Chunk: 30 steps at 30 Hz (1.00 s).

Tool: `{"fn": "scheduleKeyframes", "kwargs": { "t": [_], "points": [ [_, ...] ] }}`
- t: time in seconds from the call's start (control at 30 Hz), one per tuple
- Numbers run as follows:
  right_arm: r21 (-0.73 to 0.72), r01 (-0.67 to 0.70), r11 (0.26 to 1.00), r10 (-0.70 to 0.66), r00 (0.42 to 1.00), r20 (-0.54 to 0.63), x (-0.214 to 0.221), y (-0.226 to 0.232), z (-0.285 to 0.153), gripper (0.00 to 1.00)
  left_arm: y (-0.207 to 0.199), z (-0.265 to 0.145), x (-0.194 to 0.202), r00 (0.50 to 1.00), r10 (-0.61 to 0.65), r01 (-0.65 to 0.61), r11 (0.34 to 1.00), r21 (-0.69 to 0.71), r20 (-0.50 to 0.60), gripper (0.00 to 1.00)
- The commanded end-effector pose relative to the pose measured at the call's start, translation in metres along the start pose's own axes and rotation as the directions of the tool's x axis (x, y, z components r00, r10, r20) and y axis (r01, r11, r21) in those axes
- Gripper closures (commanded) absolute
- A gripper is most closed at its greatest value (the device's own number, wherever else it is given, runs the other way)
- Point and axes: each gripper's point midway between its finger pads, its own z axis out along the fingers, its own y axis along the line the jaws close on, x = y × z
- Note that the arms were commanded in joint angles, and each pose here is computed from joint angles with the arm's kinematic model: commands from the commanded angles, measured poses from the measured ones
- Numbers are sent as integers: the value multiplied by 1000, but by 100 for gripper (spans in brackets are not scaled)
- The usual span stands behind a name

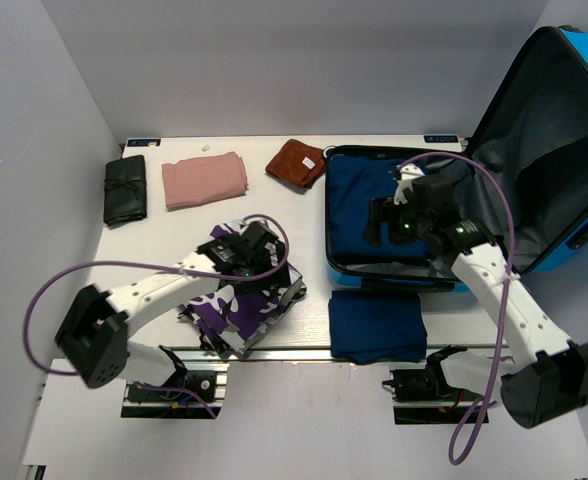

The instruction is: Pack the luggage

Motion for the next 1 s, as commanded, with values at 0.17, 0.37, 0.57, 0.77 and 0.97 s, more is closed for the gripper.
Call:
{"fn": "scheduleKeyframes", "kwargs": {
  "t": [0.17, 0.37, 0.57, 0.77, 0.97],
  "points": [
    [-137, 157, 978, -150, 987, 62, -45, 73, 21, 11, 60, -102, -44, 923, -251, 312, 931, -189, 291, 2],
    [-254, 326, 911, -343, 939, -22, -22, 171, 73, 11, 131, -113, 0, 812, -445, 558, 780, -283, 376, 2],
    [-297, 353, 887, -389, 919, -69, -4, 220, 126, 11, 153, -83, 30, 734, -563, 659, 726, -198, 378, 2],
    [-278, 360, 891, -412, 897, -160, 39, 219, 173, 11, 171, -52, 44, 733, -569, 673, 688, -271, 373, 2],
    [-324, 350, 879, -420, 891, -175, 64, 226, 207, 11, 195, -47, 38, 677, -572, 724, 632, -277, 463, 2]
  ]
}}
